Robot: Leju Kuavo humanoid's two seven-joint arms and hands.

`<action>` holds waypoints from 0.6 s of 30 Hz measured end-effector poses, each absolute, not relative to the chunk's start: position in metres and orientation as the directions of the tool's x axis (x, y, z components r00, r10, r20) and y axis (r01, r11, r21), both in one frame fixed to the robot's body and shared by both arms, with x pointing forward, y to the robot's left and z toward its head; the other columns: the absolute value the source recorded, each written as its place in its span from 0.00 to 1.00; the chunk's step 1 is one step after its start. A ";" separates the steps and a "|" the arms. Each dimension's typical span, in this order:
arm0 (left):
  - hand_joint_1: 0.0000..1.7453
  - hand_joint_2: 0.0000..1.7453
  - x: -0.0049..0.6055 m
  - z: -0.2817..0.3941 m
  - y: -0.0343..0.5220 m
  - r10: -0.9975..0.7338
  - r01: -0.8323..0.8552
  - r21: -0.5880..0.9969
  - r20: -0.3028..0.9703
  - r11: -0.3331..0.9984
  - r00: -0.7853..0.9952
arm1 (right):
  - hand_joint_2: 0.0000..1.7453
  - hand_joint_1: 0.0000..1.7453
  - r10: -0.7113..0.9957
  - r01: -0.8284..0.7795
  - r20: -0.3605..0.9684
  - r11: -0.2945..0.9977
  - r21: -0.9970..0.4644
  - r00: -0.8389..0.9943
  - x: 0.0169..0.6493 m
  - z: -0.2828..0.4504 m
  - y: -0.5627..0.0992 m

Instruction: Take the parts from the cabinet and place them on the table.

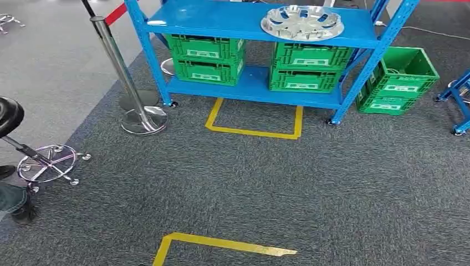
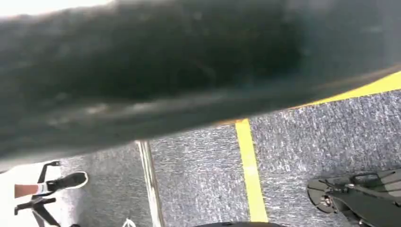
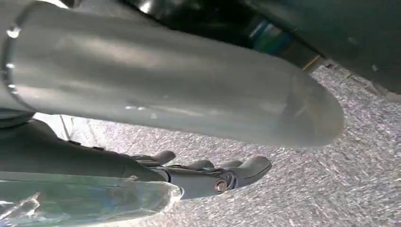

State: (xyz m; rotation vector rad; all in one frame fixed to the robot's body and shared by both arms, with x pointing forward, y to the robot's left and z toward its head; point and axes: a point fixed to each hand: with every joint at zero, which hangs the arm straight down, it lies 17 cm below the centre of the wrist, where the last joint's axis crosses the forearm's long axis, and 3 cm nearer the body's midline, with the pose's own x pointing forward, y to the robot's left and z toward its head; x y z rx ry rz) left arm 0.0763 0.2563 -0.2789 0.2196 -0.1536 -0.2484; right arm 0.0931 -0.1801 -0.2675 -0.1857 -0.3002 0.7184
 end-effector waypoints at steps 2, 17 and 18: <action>0.00 0.00 0.076 -0.279 0.256 -0.258 0.225 0.233 0.123 0.946 0.958 | 0.00 0.00 0.666 -0.615 0.205 0.743 -0.265 0.717 0.092 -0.268 -0.180; 0.00 0.00 0.076 -0.279 0.257 -0.255 0.222 0.235 0.122 0.946 0.959 | 0.00 0.00 0.657 -0.608 0.208 0.752 -0.257 0.725 0.092 -0.268 -0.179; 0.00 0.00 0.076 -0.279 0.257 -0.255 0.222 0.235 0.124 0.946 0.959 | 0.00 0.00 0.657 -0.608 0.208 0.752 -0.256 0.725 0.092 -0.268 -0.179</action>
